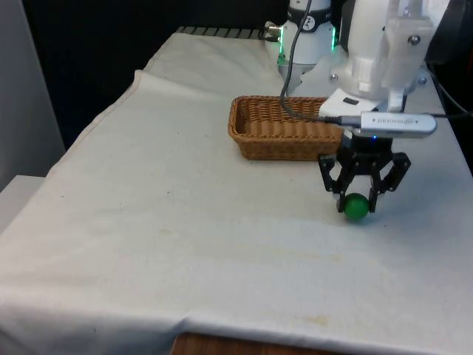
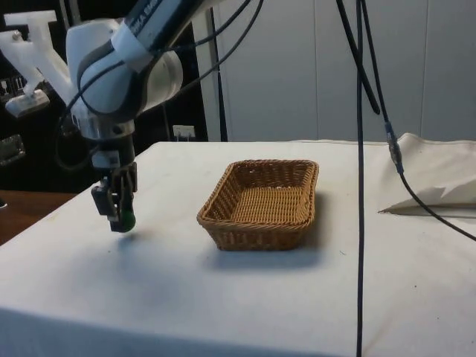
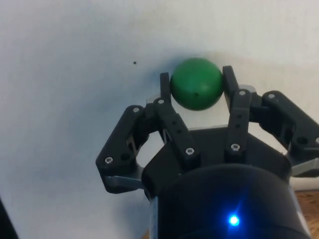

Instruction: Pick up the ball and place it into the basket.

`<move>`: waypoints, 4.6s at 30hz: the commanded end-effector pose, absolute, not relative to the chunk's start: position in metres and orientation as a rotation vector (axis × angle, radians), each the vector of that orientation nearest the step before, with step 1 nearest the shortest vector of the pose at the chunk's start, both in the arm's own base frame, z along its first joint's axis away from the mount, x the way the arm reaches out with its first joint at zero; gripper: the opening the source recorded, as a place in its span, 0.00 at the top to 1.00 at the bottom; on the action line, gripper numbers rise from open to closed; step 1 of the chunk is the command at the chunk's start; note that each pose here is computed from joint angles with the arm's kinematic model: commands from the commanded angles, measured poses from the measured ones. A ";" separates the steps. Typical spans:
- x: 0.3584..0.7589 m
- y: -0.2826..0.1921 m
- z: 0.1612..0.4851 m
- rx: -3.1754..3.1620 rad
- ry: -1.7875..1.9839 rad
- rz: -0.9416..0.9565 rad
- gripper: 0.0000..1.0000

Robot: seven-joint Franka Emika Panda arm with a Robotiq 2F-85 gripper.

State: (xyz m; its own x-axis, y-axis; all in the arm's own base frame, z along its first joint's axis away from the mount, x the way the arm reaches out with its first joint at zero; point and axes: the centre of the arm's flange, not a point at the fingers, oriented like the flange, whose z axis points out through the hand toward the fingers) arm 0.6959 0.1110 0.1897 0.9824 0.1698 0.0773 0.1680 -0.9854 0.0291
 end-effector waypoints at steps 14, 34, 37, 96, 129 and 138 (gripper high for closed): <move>0.673 0.107 0.246 3.132 0.228 0.149 0.98; 0.642 0.103 0.315 3.169 0.185 0.187 0.98; 0.638 0.103 0.325 3.173 0.169 0.189 0.98; 0.500 0.097 0.288 3.159 0.066 0.064 0.98; 0.455 0.087 0.223 3.164 0.022 0.090 0.54; 0.455 0.086 0.223 3.164 0.025 0.090 0.00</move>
State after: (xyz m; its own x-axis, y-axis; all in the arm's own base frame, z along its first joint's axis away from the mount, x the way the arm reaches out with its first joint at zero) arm 0.4562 0.0853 0.2209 0.9984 0.0144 0.0546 0.0151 -0.9998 -0.0134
